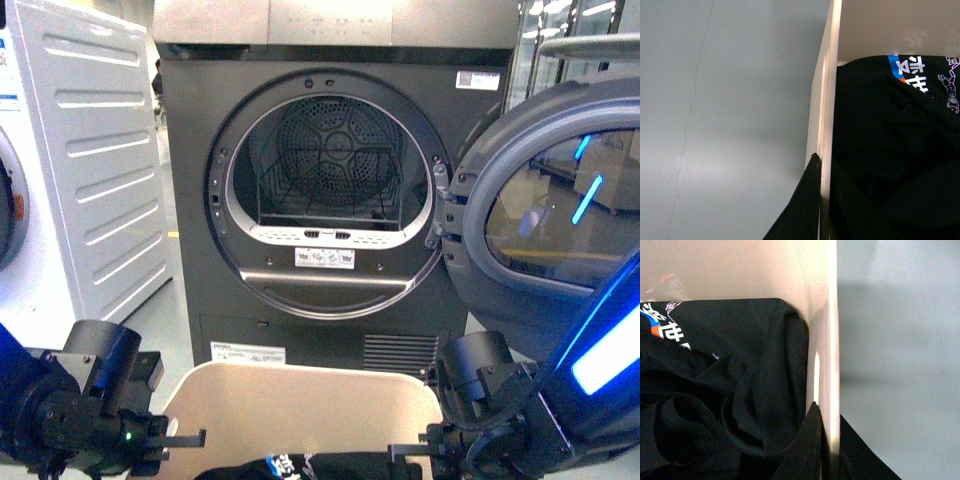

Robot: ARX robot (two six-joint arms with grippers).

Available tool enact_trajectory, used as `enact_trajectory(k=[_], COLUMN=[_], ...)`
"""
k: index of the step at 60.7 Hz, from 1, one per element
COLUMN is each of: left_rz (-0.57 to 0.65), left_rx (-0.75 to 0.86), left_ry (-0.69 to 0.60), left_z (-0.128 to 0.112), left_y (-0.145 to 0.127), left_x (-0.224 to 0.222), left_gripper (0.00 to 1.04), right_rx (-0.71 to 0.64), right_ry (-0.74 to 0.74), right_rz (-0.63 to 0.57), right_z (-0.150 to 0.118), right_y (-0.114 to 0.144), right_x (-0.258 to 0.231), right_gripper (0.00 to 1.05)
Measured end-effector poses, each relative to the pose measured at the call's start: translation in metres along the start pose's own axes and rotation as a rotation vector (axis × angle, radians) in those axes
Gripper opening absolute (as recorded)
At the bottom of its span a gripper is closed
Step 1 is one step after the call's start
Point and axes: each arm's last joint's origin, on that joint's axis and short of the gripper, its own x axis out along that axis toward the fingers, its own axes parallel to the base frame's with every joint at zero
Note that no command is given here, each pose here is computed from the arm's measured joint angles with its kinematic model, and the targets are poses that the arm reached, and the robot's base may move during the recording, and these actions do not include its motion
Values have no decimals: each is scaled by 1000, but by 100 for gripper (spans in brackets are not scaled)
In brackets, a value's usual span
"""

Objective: Move hamper under clothes hanger

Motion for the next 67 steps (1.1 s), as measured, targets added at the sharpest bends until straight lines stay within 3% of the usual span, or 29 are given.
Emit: enact_trajectory(k=[37, 52, 67], left_rz=[1, 33, -28], left_rx=[0, -21, 14], left_ry=[0, -1, -5], left_z=[0, 1, 2], left_y=[0, 14, -9], left_x=[0, 0, -1], left_gripper=[4, 4, 4], right_rx=[0, -23, 18], right_ry=[0, 5, -4], right_rz=[0, 44, -23], right_z=[0, -2, 3], right_y=[0, 15, -11], right_x=[0, -2, 0], right_gripper=[3, 3, 3])
